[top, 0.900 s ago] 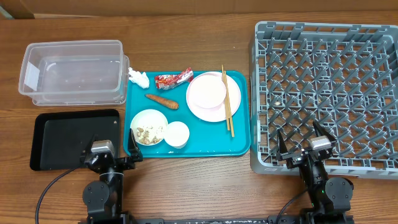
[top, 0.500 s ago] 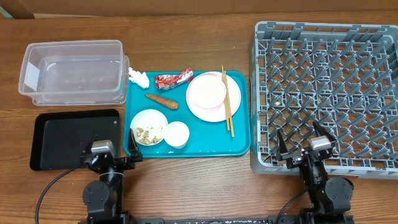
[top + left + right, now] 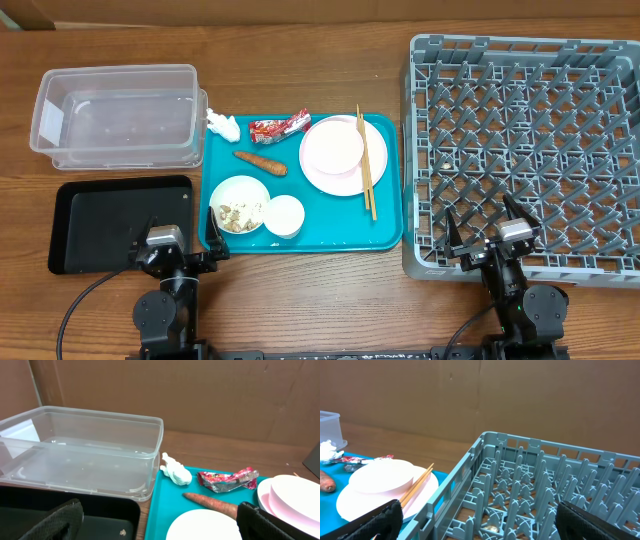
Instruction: Sort waste into correct bins and load items into the dishwasher
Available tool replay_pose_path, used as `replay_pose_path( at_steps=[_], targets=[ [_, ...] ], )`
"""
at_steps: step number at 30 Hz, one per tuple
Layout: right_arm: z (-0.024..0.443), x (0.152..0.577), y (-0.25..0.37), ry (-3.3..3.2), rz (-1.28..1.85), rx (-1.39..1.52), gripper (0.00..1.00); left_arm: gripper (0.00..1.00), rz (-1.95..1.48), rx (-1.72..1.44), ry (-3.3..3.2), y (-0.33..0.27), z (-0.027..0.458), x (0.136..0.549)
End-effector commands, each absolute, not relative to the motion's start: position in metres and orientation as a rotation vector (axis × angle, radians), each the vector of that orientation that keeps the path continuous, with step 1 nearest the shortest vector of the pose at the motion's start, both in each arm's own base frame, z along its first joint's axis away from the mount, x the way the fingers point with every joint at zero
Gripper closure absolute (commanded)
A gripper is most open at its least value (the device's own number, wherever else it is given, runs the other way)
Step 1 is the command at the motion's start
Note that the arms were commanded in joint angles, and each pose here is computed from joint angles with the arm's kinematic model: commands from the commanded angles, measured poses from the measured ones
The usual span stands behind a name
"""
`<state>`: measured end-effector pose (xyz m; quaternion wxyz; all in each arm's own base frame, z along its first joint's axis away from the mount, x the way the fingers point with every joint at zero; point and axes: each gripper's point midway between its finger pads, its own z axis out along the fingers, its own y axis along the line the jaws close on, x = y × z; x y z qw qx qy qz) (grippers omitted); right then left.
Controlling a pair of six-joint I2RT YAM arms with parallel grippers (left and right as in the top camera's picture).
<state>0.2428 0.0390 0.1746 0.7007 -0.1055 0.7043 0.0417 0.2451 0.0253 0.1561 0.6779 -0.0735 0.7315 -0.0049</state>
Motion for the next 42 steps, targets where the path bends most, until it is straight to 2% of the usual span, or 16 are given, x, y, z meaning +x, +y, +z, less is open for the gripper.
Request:
replay_pose_path(
  at_steps=[1,7,12,17,23,24,32,39,42],
  targets=[
    [0.173,0.243,0.037,1.566,0.086,-0.227,0.0,0.0,0.03,-0.219,1.631,0.036,0.157,0.244],
    [0.173,0.243,0.037,1.566,0.086,-0.227,0.0,0.0,0.005,-0.228,1.621,0.034,0.159,0.244],
    [0.173,0.243,0.037,1.566,0.086,-0.227,0.0,0.0,-0.344,-0.262,1.618,-0.001,0.161,0.246],
    [0.173,0.243,0.037,1.566,0.086,-0.227,0.0,0.0,-0.376,-0.284,1.614,-0.002,0.161,0.245],
    [0.173,0.243,0.037,1.566,0.086,-0.227,0.0,0.0,-0.542,-0.101,1.599,-0.039,0.178,0.238],
    [0.173,0.243,0.037,1.566,0.086,-0.227,0.0,0.0,-0.554,-0.068,1.574,-0.043,0.204,0.231],
    [0.173,0.243,0.037,1.566,0.086,-0.227,0.0,0.0,-0.441,0.036,1.589,-0.047,0.323,0.199],
    [0.173,0.243,0.037,1.566,0.086,-0.227,0.0,0.0,-0.525,-0.057,1.979,-0.047,0.38,0.231],
    [0.173,0.243,0.037,1.566,0.086,-0.227,0.0,0.0,-0.675,-0.049,2.119,-0.062,0.398,0.248]
  ],
)
